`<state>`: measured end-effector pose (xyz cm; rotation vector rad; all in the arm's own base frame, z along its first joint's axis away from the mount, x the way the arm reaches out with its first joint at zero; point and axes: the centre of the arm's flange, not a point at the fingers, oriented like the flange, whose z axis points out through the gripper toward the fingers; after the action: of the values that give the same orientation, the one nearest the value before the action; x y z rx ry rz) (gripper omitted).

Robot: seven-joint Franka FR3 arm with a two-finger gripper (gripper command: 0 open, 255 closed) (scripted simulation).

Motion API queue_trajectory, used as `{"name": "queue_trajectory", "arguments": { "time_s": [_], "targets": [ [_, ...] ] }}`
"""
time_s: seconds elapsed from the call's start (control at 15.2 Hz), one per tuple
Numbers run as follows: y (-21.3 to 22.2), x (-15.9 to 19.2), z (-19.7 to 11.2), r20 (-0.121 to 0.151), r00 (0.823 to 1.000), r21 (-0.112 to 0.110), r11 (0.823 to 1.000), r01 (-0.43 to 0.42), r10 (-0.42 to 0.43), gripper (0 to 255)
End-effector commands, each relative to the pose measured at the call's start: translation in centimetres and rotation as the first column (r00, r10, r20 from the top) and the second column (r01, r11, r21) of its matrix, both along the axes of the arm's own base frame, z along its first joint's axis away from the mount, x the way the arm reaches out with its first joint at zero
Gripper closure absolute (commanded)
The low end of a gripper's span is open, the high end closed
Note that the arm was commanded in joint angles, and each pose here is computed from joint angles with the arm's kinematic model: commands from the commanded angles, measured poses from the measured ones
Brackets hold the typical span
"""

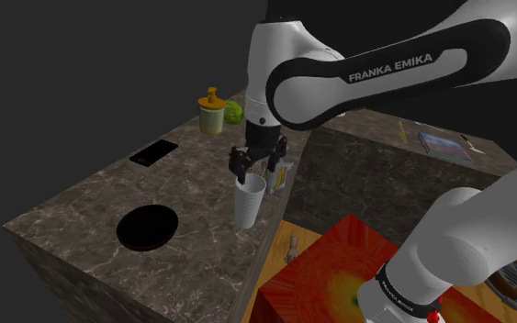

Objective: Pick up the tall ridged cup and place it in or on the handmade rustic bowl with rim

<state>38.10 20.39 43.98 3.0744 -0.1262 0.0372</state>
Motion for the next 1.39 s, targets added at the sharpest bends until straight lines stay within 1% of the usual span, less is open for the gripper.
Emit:
{"name": "queue_trajectory", "arguments": {
  "time_s": [0.0,0.13,0.66,1.19,1.25,1.32],
  "targets": [
    [2.2,0.8,-1.4,0.008,1.000,-0.009,1.000,0.011,-0.010,0],
    [4.2,1.6,-2.7,0.016,1.000,-0.019,1.000,0.019,-0.019,0],
    [3.8,1.8,-6.7,0.016,1.000,-0.019,1.000,0.019,-0.019,0],
    [3.8,1.8,-6.7,0.016,1.000,-0.019,1.000,0.019,-0.019,0],
    [3.8,1.8,-6.7,0.016,1.000,-0.019,1.000,0.019,-0.019,255],
    [3.8,1.8,-6.7,0.016,1.000,-0.019,1.000,0.019,-0.019,255]
  ]
}}
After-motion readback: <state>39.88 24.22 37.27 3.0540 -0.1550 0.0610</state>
